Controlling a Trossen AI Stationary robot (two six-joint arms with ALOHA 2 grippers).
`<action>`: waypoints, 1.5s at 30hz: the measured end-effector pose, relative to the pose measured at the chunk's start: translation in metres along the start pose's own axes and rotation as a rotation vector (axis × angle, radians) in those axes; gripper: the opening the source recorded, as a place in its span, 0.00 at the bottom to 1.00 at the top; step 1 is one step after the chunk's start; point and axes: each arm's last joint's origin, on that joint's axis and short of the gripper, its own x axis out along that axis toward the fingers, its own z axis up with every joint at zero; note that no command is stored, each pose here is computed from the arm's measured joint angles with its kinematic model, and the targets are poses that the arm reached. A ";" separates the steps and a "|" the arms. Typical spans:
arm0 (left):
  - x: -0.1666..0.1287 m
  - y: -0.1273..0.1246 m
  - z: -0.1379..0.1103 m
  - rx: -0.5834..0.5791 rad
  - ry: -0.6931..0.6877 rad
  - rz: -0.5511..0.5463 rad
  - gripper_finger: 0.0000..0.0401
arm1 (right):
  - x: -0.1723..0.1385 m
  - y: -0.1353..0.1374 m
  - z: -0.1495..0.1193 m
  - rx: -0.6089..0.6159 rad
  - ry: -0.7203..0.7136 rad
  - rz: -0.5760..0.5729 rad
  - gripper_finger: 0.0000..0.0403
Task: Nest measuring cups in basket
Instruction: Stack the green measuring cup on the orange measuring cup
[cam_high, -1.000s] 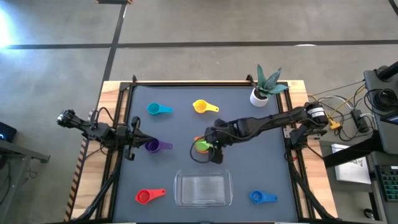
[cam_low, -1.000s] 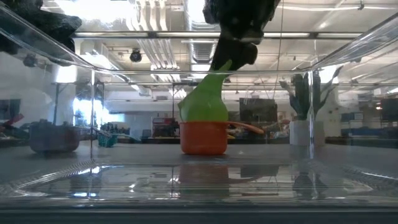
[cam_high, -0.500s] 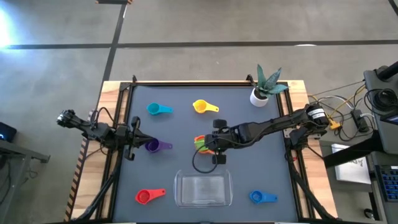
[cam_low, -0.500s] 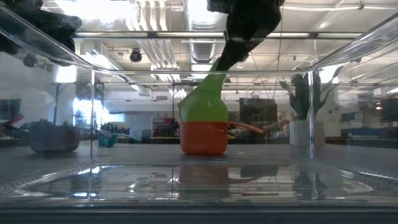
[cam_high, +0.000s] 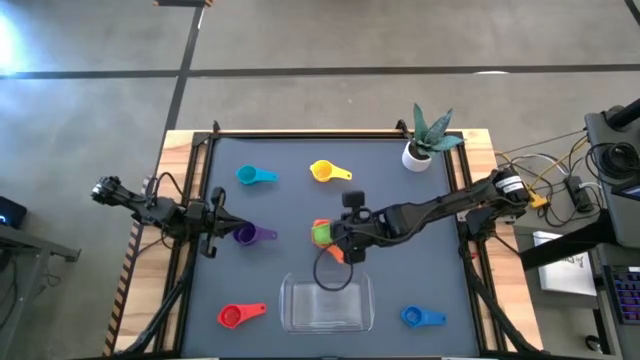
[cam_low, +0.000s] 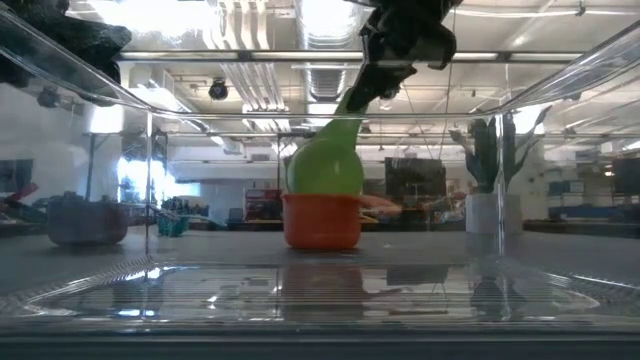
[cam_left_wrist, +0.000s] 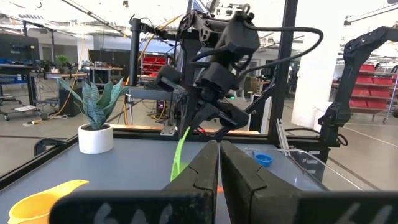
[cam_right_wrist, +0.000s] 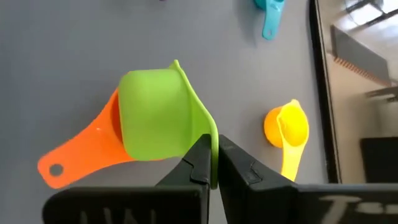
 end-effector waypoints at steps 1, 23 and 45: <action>0.000 0.000 0.000 0.000 0.000 0.000 0.00 | 0.000 0.001 0.000 -0.009 -0.003 0.000 0.02; 0.000 0.000 0.000 0.000 0.001 -0.001 0.00 | -0.027 0.033 0.007 -0.153 -0.069 -0.384 0.02; 0.000 0.000 0.000 0.001 0.003 0.000 0.00 | -0.010 0.048 -0.016 -0.244 0.087 -0.636 0.02</action>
